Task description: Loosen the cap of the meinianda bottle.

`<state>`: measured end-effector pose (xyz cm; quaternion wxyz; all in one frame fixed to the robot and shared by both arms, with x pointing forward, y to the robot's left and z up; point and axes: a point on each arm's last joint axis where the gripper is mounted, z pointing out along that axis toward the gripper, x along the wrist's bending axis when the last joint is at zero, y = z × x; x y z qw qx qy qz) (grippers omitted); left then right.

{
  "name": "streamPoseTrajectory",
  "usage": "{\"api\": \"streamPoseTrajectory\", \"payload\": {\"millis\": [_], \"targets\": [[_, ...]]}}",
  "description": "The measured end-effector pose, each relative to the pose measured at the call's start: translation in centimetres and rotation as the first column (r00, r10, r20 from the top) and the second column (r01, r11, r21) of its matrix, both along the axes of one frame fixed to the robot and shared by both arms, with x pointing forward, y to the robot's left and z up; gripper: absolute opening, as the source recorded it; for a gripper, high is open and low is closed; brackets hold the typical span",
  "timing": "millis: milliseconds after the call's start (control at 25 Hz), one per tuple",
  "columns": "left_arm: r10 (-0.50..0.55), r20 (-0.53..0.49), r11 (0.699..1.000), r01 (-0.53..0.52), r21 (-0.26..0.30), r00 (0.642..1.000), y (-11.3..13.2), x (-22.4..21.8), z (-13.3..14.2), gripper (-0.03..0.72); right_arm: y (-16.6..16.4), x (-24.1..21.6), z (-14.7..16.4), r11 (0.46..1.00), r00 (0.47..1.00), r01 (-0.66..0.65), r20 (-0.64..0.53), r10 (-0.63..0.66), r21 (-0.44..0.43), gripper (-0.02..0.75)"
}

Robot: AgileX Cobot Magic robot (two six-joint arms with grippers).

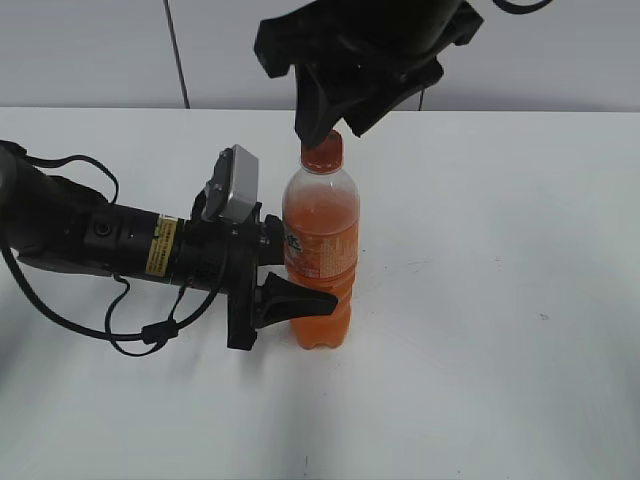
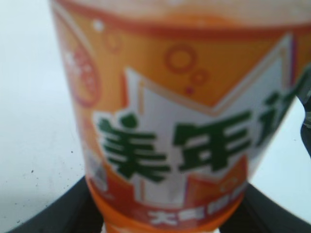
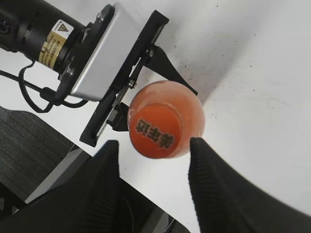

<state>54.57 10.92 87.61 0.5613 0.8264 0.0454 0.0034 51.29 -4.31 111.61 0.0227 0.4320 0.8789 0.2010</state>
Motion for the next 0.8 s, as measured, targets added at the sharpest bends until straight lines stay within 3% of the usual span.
{"api": "streamPoseTrajectory", "payload": {"millis": [800], "targets": [[0.002, 0.0, 1.0, -0.002, 0.003, 1.0, 0.0, 0.0, 0.0, 0.394, 0.8, 1.1, -1.8, 0.999, 1.0, 0.003, -0.025, -0.004, -0.035, 0.351]]}}
